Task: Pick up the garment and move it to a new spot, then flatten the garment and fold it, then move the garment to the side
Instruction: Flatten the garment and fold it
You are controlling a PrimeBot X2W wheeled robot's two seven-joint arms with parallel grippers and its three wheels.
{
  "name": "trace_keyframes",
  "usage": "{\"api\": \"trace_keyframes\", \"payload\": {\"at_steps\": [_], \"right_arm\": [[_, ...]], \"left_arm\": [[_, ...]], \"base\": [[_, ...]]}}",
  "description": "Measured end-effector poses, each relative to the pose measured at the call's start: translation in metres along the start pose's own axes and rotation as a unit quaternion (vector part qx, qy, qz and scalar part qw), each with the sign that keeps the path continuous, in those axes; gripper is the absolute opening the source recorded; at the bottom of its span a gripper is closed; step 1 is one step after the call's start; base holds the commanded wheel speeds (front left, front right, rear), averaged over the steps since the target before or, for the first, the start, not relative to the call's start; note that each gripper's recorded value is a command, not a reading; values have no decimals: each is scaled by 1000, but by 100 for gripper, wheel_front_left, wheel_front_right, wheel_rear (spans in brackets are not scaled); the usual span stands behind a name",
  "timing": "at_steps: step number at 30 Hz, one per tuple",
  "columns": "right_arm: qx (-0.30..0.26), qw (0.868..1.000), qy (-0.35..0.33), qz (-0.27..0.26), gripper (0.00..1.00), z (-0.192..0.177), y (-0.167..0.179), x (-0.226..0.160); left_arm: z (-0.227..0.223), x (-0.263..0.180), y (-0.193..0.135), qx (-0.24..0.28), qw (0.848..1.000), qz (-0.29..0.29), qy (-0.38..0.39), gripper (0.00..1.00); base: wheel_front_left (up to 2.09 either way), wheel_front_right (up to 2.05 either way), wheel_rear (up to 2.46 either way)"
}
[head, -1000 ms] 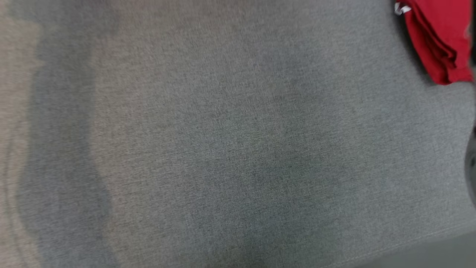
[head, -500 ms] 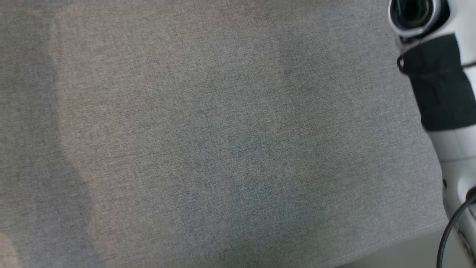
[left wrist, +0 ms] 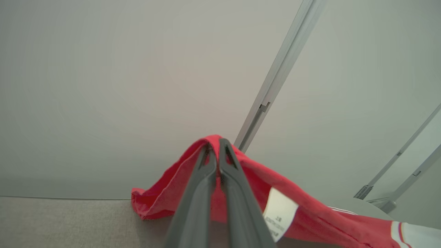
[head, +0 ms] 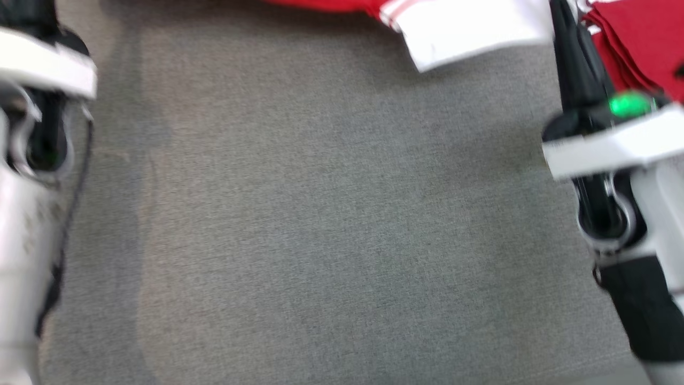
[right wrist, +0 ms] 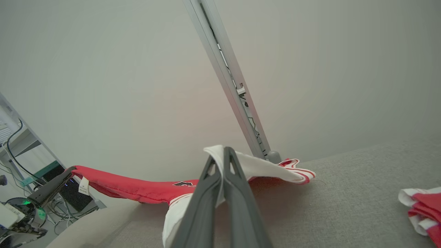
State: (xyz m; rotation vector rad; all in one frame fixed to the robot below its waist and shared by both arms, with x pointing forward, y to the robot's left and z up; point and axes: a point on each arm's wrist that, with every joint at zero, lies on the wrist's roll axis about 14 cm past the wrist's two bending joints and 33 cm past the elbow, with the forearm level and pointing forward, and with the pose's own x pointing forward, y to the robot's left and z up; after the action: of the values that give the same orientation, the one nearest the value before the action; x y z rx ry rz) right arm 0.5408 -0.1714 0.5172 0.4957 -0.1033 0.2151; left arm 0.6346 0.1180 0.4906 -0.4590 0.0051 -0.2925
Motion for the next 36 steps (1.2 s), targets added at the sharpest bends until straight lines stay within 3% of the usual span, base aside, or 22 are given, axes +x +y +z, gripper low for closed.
{"api": "trace_keyframes", "payload": {"at_steps": [9, 17, 36], "right_arm": [[73, 992, 13, -100, 0, -20, -12, -110], [114, 980, 31, -162, 0, -31, -8, -175], [124, 973, 33, -193, 0, -12, 3, -241]], "left_arm": [[-27, -127, -6, -61, 996, 60, 24, 0], [-52, -207, -4, -98, 985, 129, 51, 0], [-58, -272, -40, -135, 980, 126, 74, 0]], "base": [[0, 0, 0], [0, 0, 0], [0, 0, 0]]}}
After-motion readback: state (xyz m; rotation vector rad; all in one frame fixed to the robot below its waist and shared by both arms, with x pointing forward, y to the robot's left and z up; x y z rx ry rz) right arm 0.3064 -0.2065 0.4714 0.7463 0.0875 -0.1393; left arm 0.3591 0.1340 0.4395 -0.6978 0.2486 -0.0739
